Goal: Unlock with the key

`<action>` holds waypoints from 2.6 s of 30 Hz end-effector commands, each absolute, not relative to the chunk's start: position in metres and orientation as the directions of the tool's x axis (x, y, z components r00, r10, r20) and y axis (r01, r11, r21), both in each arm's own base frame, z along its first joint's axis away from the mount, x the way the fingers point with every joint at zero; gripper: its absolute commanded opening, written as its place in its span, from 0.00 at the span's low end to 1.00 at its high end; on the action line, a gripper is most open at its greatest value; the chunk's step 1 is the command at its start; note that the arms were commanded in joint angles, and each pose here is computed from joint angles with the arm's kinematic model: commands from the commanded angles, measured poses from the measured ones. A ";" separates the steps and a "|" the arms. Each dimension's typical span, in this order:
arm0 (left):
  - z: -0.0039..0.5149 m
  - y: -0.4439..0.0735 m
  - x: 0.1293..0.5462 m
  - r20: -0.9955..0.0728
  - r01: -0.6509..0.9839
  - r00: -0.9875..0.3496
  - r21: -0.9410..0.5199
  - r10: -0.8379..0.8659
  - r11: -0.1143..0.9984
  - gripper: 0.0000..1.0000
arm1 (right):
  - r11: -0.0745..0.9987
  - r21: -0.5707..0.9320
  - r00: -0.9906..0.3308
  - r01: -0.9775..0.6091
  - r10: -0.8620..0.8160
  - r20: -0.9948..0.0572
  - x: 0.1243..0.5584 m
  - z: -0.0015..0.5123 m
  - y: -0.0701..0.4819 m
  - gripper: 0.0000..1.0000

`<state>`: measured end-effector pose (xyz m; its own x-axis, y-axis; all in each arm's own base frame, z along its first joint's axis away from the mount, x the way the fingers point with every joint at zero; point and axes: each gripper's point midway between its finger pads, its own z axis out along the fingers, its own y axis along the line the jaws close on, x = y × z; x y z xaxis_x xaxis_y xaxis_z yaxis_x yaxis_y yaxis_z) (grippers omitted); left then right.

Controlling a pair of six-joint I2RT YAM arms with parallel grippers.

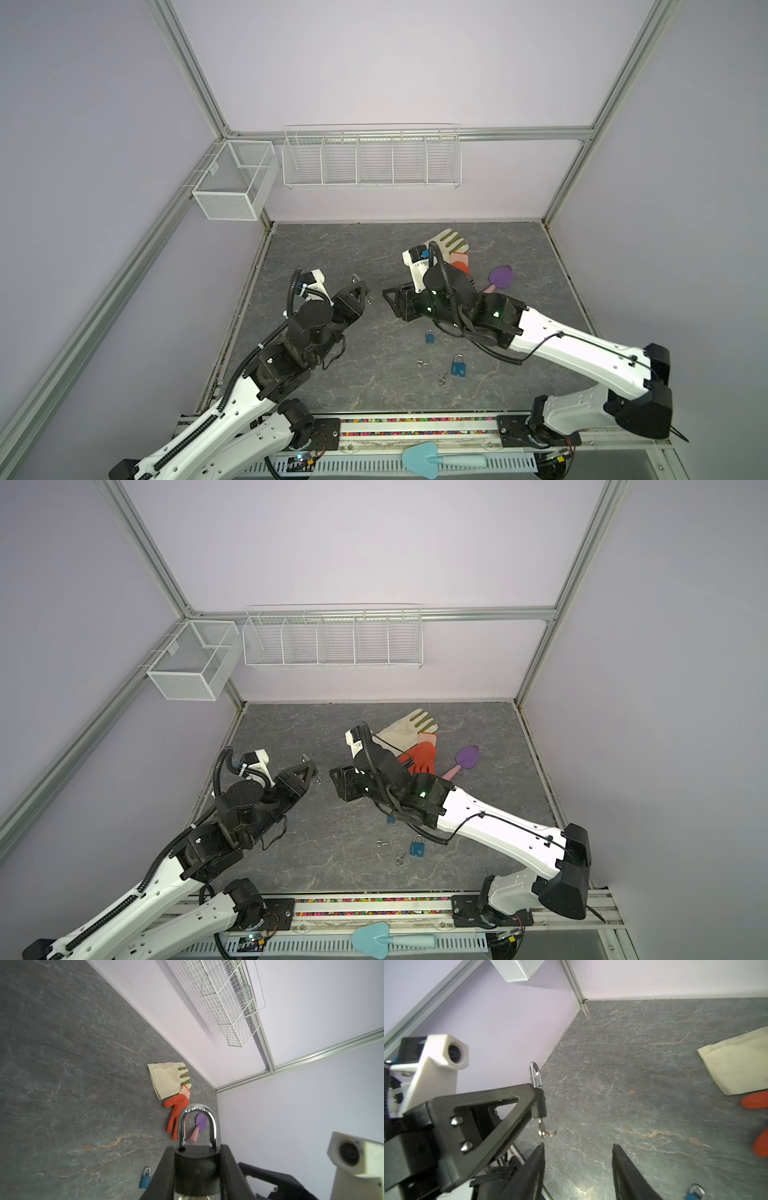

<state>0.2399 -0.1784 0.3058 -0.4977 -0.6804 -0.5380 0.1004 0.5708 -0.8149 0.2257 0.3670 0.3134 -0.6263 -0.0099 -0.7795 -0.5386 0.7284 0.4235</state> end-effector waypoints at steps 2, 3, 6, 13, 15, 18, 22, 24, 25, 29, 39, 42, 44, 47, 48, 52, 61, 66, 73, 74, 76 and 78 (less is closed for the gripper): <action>0.322 -0.191 0.242 -0.753 0.332 -0.401 -0.650 -0.522 0.684 0.00 | 0.785 0.266 -0.582 -0.560 -0.143 -0.801 0.229 0.313 0.341 0.69; 0.323 -0.196 0.241 -0.782 0.379 -0.380 -0.619 -0.494 0.688 0.00 | 0.779 0.259 -0.583 -0.571 -0.162 -0.796 0.228 0.314 0.340 0.73; 0.319 -0.204 0.240 -0.854 0.471 -0.302 -0.520 -0.424 0.712 0.00 | 0.775 0.218 -0.588 -0.593 -0.233 -0.774 0.226 0.315 0.340 0.81; 0.305 -0.213 0.232 -0.936 0.586 -0.131 -0.339 -0.327 0.736 0.00 | 0.795 0.171 -0.614 -0.582 -0.292 -0.733 0.230 0.311 0.340 0.91; 0.300 -0.214 0.231 -0.950 0.592 -0.099 -0.294 -0.295 0.751 0.00 | 0.809 0.156 -0.626 -0.566 -0.299 -0.720 0.233 0.310 0.340 0.92; 0.295 -0.218 0.230 -0.961 0.607 -0.062 -0.251 -0.270 0.754 0.00 | 0.823 0.148 -0.647 -0.548 -0.305 -0.698 0.238 0.305 0.347 0.93; 0.290 -0.229 0.227 -0.976 0.615 -0.025 -0.185 -0.215 0.767 0.00 | 0.848 0.129 -0.666 -0.514 -0.300 -0.683 0.247 0.299 0.351 0.94; 0.288 -0.232 0.227 -0.981 0.615 -0.008 -0.157 -0.193 0.773 0.00 | 0.872 0.101 -0.669 -0.480 -0.289 -0.685 0.256 0.297 0.351 0.94; 0.288 -0.234 0.227 -0.982 0.616 -0.002 -0.150 -0.188 0.774 0.00 | 0.879 0.093 -0.669 -0.469 -0.284 -0.687 0.258 0.299 0.351 0.94; 0.284 -0.236 0.229 -0.987 0.607 0.011 -0.123 -0.163 0.785 0.00 | 0.904 0.041 -0.676 -0.424 -0.287 -0.678 0.268 0.296 0.350 0.95; 0.278 -0.231 0.228 -0.990 0.593 0.065 -0.064 -0.127 0.802 0.00 | 0.926 -0.063 -0.683 -0.372 -0.319 -0.657 0.287 0.285 0.356 0.97; 0.277 -0.229 0.226 -0.991 0.590 0.077 -0.047 -0.114 0.806 0.00 | 0.929 -0.106 -0.681 -0.354 -0.334 -0.652 0.293 0.282 0.355 0.97; 0.276 -0.226 0.226 -0.990 0.584 0.084 -0.040 -0.110 0.811 0.00 | 0.927 -0.122 -0.681 -0.354 -0.345 -0.645 0.295 0.281 0.356 0.97; 0.273 -0.226 0.225 -0.992 0.584 0.089 -0.022 -0.091 0.811 0.00 | 0.924 -0.146 -0.682 -0.354 -0.362 -0.636 0.296 0.280 0.355 0.97; 0.272 -0.225 0.225 -0.992 0.584 0.094 -0.014 -0.085 0.812 0.00 | 0.920 -0.152 -0.680 -0.361 -0.371 -0.632 0.296 0.280 0.355 0.97; 0.269 -0.223 0.223 -0.989 0.578 0.131 0.024 -0.063 0.816 0.00 | 0.907 -0.185 -0.682 -0.379 -0.409 -0.606 0.295 0.280 0.351 0.97; 0.268 -0.222 0.217 -0.980 0.584 0.201 0.113 -0.008 0.804 0.00 | 0.881 -0.199 -0.696 -0.429 -0.463 -0.549 0.290 0.280 0.340 0.98; 0.263 -0.225 0.218 -0.979 0.586 0.205 0.136 0.016 0.799 0.00 | 0.871 -0.173 -0.677 -0.460 -0.470 -0.566 0.286 0.291 0.344 0.97; 0.261 -0.225 0.224 -0.979 0.562 0.204 0.139 0.026 0.816 0.00 | 0.854 -0.207 -0.667 -0.477 -0.505 -0.548 0.293 0.284 0.353 0.97; 0.261 -0.226 0.224 -0.979 0.563 0.204 0.138 0.025 0.815 0.00 | 0.850 -0.201 -0.666 -0.488 -0.511 -0.543 0.293 0.280 0.356 0.97; 0.261 -0.227 0.225 -0.979 0.564 0.203 0.137 0.024 0.814 0.00 | 0.844 -0.189 -0.667 -0.503 -0.518 -0.535 0.292 0.275 0.363 0.97; 0.259 -0.228 0.226 -0.979 0.563 0.201 0.136 0.025 0.815 0.00 | 0.844 -0.203 -0.668 -0.496 -0.520 -0.532 0.295 0.271 0.364 0.97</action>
<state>0.2264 -0.2283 0.2481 0.1602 0.0500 -0.9858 0.5715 0.8096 0.1339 0.2949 0.3604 0.2859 -0.6636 -0.4825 -0.5717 -0.4727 0.8628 -0.1794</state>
